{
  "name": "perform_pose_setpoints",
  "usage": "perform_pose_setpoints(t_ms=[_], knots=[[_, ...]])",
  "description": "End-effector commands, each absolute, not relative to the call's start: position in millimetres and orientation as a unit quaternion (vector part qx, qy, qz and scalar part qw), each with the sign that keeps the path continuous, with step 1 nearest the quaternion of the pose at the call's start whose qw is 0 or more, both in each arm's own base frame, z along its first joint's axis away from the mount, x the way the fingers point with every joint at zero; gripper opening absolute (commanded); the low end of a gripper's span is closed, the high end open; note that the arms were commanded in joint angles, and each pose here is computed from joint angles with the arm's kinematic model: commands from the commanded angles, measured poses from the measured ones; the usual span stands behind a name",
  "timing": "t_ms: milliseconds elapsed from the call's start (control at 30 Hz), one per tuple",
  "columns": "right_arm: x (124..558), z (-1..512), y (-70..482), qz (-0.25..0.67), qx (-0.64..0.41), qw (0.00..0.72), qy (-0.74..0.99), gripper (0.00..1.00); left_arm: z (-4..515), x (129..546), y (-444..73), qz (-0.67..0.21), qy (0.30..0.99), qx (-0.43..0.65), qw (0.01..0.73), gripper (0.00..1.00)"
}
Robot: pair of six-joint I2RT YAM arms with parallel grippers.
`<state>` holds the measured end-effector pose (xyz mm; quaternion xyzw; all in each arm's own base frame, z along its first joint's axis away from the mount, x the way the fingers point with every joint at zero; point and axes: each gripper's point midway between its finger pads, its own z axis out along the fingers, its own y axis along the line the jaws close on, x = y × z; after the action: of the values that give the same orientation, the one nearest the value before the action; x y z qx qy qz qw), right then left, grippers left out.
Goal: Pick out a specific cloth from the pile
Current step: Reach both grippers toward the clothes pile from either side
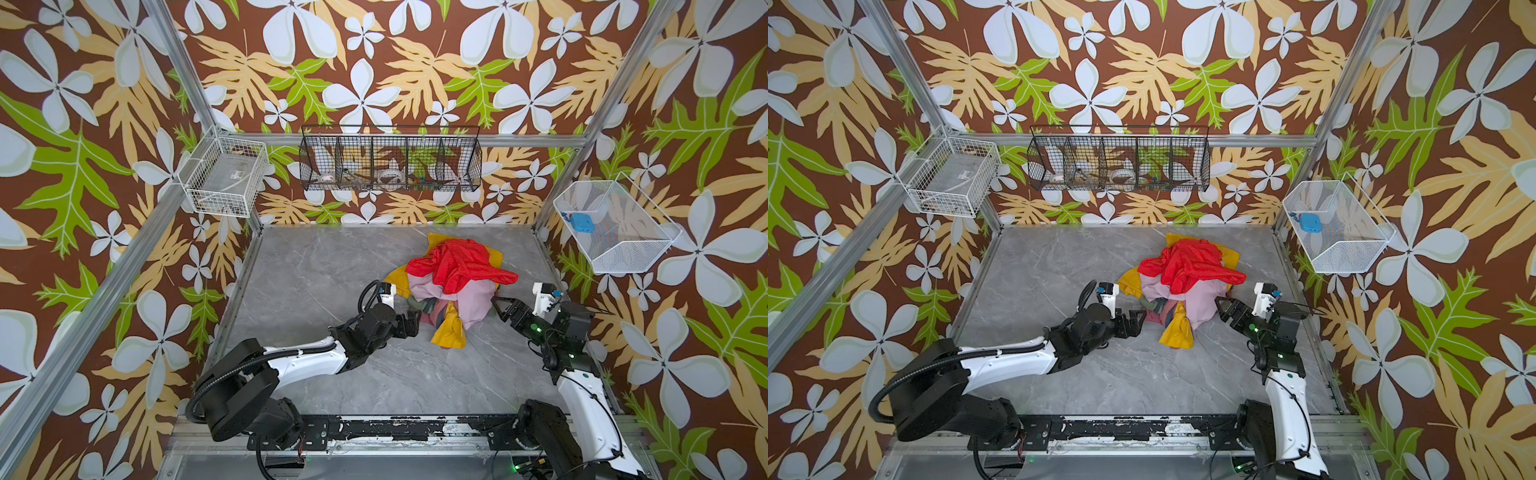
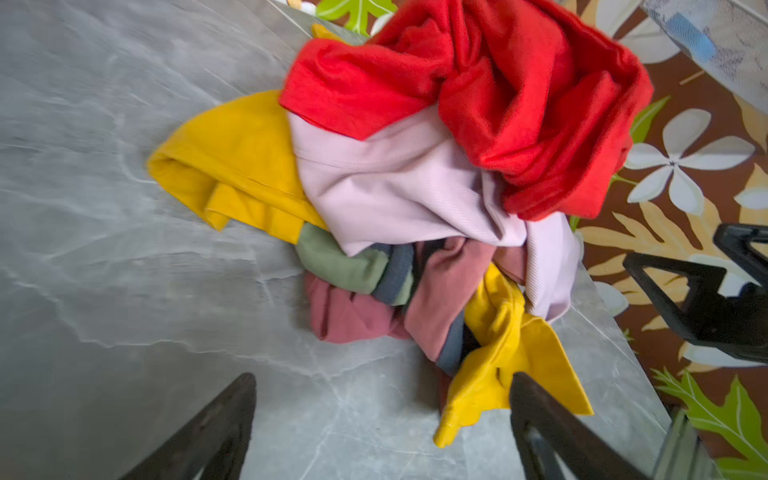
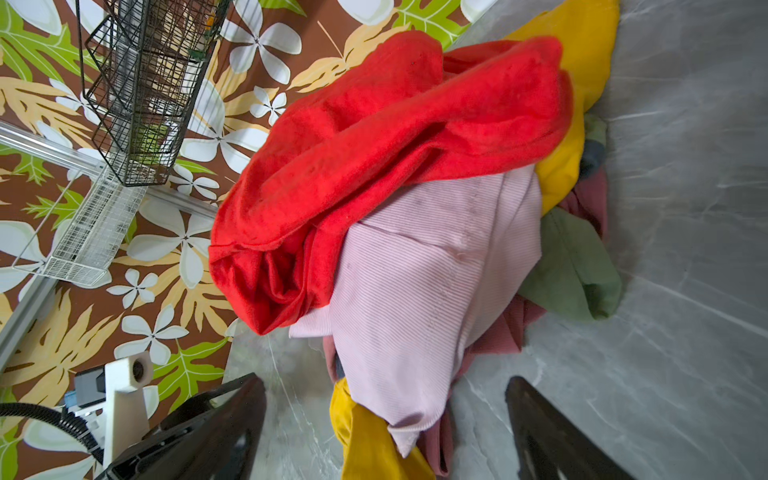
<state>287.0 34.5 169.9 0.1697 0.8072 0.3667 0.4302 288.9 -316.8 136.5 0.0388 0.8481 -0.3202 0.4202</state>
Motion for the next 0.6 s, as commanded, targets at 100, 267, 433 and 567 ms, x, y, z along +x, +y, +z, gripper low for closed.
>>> perform_pose_setpoints(t_ms=[100, 267, 433, 567], knots=[[283, 166, 45, 0.392, 0.149, 0.418, 0.806, 0.84, 137, 284, -362, -0.365, 0.842, 0.078, 0.390, 0.89], [280, 164, 50, 0.394, 0.144, 0.412, 0.809, 0.84, 130, 295, -382, -0.369, 0.845, 0.076, 0.380, 0.77], [279, 161, 51, 0.390, 0.143, 0.405, 0.814, 0.84, 121, 306, -403, -0.359, 0.852, 0.096, 0.368, 0.69], [279, 163, 50, 0.382, 0.142, 0.404, 0.819, 0.84, 114, 310, -416, -0.356, 0.859, 0.104, 0.352, 0.60]])
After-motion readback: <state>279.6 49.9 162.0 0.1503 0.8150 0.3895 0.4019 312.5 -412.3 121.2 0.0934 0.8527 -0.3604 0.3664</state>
